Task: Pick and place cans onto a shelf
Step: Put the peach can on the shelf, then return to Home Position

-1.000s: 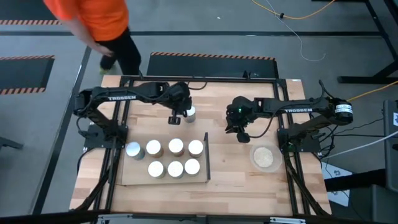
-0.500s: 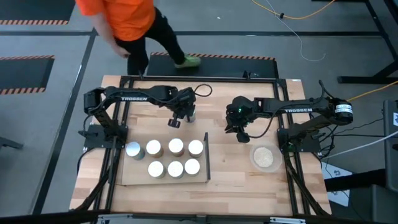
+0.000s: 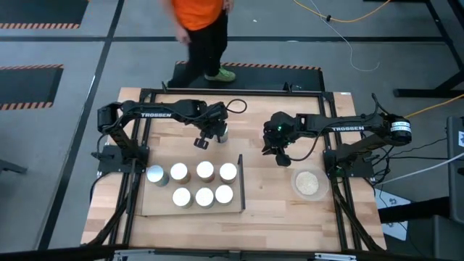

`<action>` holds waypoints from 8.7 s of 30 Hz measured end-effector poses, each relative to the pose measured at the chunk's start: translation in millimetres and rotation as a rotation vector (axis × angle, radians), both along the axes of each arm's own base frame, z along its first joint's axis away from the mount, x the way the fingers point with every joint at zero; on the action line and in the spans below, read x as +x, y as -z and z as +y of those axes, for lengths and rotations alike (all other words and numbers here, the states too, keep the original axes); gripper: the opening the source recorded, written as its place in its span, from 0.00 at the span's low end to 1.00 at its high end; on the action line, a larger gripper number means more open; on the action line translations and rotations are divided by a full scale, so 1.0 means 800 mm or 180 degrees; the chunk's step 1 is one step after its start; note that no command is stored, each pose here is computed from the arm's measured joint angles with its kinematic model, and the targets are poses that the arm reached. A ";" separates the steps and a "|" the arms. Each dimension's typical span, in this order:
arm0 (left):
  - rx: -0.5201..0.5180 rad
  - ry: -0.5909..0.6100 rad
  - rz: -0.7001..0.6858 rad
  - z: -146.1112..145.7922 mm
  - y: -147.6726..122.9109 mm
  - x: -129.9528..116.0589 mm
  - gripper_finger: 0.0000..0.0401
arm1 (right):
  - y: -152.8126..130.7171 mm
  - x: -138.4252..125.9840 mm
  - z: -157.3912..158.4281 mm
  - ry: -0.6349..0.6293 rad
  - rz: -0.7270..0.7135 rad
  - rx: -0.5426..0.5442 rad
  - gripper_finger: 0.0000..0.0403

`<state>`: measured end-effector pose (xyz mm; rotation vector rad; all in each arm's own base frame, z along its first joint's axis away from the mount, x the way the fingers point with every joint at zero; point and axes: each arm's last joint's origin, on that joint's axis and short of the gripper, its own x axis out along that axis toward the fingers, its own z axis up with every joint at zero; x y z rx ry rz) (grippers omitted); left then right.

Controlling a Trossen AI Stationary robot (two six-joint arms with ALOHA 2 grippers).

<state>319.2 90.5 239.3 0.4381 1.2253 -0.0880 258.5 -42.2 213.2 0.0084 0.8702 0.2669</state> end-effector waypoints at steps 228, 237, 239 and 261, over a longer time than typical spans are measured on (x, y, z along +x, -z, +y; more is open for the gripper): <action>0.0093 -0.0899 -0.2174 -0.313 -0.271 -0.081 0.00 | 0.001 -0.001 0.000 0.0001 0.0028 0.0006 0.16; 0.0523 -0.0423 -0.2446 -0.280 -0.343 -0.113 0.01 | 0.001 -0.001 0.000 0.0000 0.0028 0.0006 0.16; 0.0525 -0.0342 -0.2442 -0.275 -0.347 -0.128 0.00 | 0.001 -0.001 0.000 0.0001 0.0027 0.0006 0.16; 0.0301 -0.1065 -0.2486 -0.221 -0.221 -0.220 0.01 | 0.000 0.000 0.000 0.0001 0.0000 0.0000 0.16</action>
